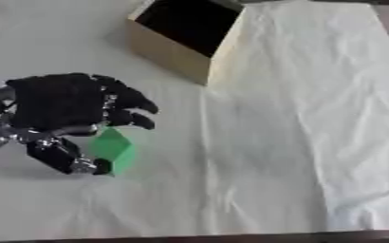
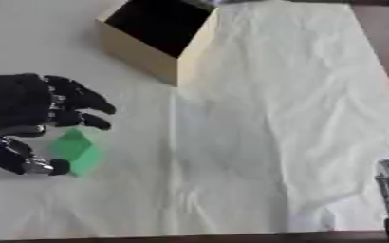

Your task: Pick up objects on the table and place them in the box.

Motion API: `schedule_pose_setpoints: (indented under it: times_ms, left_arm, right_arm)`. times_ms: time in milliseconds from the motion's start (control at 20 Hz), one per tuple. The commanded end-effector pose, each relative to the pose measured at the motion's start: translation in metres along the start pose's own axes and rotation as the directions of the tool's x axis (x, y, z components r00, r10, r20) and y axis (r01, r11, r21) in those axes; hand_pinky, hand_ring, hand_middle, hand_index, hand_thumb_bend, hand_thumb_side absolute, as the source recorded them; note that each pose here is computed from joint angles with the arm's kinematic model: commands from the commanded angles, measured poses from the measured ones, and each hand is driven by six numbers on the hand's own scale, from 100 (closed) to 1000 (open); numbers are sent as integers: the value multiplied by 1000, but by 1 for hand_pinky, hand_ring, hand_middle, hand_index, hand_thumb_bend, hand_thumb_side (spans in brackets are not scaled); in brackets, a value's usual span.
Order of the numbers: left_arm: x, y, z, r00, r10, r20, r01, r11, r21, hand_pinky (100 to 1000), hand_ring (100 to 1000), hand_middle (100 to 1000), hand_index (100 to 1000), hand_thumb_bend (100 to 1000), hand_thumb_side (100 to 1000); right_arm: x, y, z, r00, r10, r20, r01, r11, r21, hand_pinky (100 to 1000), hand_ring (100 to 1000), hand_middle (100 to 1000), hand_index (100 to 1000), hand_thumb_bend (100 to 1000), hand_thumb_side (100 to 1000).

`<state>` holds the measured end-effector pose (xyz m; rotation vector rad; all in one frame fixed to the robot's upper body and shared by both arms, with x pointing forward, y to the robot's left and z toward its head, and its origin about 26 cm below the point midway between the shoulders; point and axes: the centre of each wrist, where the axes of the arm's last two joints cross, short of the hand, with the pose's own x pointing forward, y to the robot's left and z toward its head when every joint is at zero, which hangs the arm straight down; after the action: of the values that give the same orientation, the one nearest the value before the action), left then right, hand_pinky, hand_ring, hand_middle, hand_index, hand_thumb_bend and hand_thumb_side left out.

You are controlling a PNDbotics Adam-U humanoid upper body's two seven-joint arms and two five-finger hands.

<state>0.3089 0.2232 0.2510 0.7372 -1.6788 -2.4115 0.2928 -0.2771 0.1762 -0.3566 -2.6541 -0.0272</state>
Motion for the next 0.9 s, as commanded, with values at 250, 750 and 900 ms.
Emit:
schedule_pose_setpoints:
  times_ms: [250, 750, 900]
  left_arm:
    - [-8, 10, -1, 999, -11, -52, 5, 995, -98, 822, 897, 834, 880, 534, 165]
    - [5, 58, -5, 997, 69, -37, -71, 997, -32, 748, 836, 817, 869, 433, 203]
    - [2, 69, 0, 995, 92, -35, -94, 995, -41, 753, 839, 816, 872, 431, 205]
  right_arm:
    - [4, -3, -6, 1000, 6, 22, -6, 1000, 3, 791, 684, 611, 812, 100, 717]
    - [3, -4, -3, 1000, 14, 7, -14, 1000, -10, 792, 683, 609, 811, 100, 721]
    - [3, -5, -2, 1000, 18, 5, -18, 1000, -12, 792, 683, 609, 812, 100, 722]
